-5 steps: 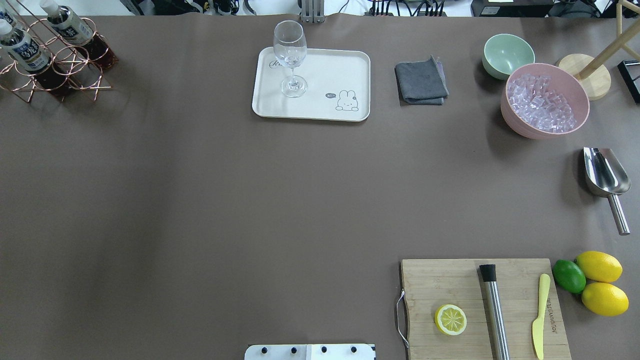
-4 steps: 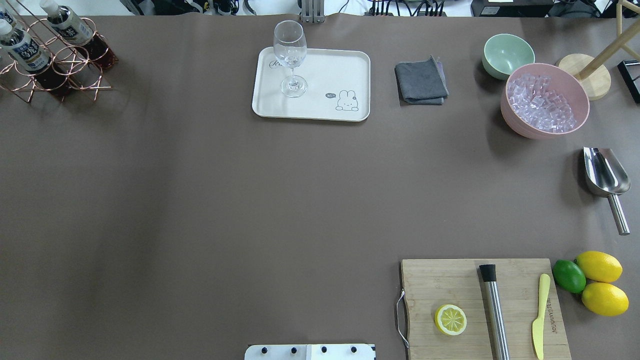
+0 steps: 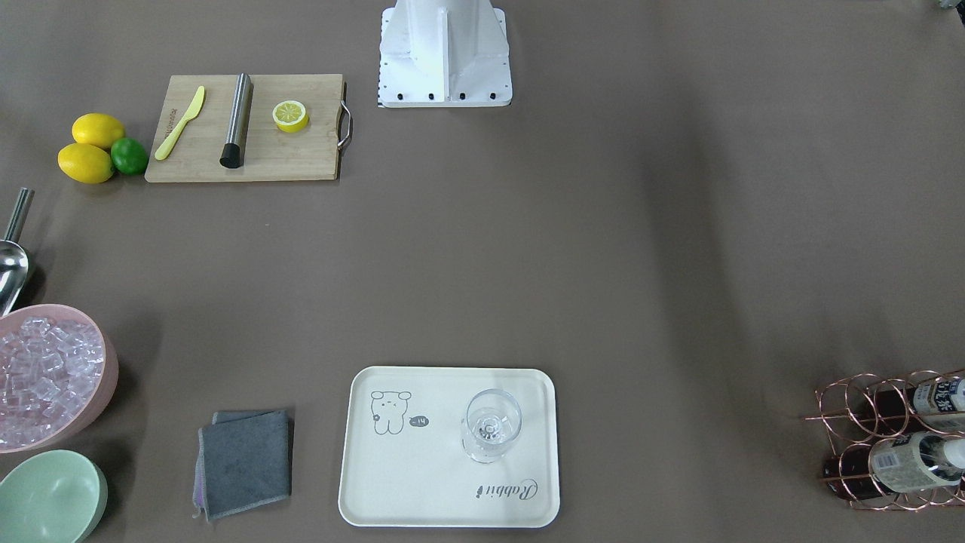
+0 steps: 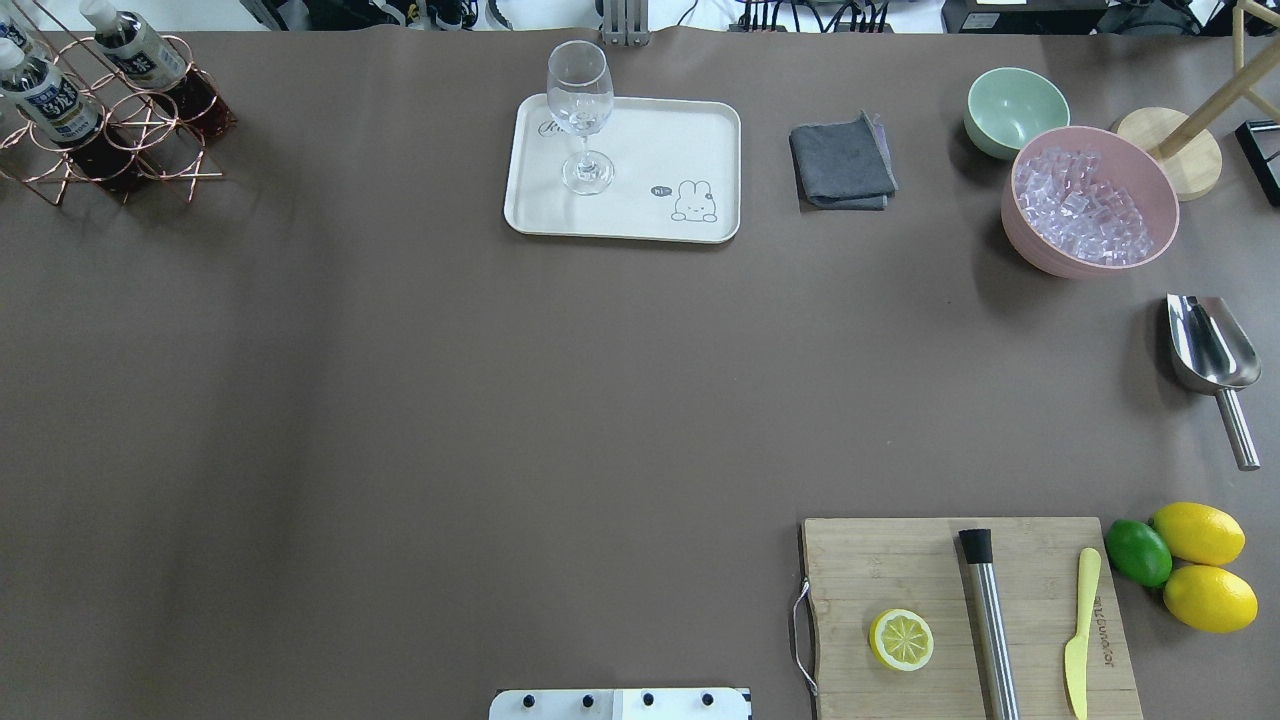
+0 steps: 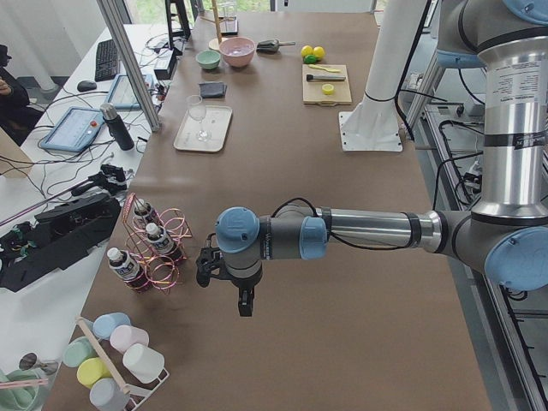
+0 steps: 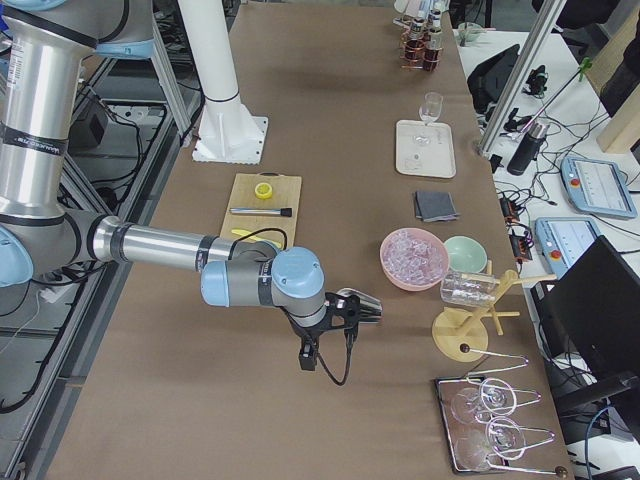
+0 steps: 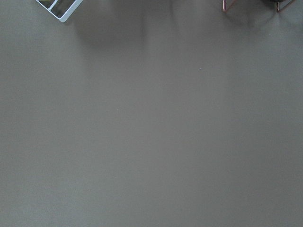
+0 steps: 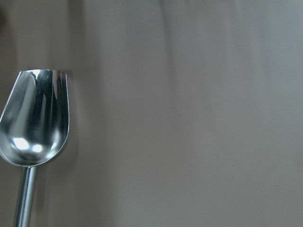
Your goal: Take tea from basket to plate
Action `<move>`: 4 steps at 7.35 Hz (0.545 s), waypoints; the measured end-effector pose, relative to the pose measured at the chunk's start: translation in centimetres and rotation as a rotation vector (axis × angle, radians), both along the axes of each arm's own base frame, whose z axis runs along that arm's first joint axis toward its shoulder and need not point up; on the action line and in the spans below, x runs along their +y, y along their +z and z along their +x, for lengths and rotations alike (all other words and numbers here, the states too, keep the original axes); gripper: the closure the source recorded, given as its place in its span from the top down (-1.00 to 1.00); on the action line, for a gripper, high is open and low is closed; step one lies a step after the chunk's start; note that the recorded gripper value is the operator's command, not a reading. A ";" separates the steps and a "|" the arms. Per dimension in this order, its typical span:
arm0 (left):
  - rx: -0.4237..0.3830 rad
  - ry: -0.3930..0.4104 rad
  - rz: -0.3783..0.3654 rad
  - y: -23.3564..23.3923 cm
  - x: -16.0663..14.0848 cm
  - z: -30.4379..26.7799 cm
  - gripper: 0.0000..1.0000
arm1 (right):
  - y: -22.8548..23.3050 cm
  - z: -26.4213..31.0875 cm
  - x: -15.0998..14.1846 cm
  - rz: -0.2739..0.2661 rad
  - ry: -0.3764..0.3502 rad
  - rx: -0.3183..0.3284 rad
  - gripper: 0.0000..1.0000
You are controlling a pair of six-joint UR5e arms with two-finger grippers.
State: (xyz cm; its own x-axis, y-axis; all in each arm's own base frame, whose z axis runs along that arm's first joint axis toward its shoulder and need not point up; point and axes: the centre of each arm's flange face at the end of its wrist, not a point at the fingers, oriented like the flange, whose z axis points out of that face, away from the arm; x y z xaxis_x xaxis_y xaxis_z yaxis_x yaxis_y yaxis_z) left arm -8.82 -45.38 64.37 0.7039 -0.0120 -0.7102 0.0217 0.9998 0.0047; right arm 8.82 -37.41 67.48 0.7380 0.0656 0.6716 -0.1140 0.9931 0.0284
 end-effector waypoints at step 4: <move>0.000 0.000 0.007 -0.2 0.1 -0.1 0.96 | 0.0 0.0 0.0 0.001 -0.001 -0.001 1.00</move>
State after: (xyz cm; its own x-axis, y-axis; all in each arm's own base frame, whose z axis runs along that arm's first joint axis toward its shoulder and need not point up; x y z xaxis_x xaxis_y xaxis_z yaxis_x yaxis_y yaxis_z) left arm -8.90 -45.30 64.16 0.7039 -0.0068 -0.7102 0.0216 0.9997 0.0117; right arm 8.79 -37.36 67.48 0.7375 0.0645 0.6723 -0.1135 0.9931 0.0292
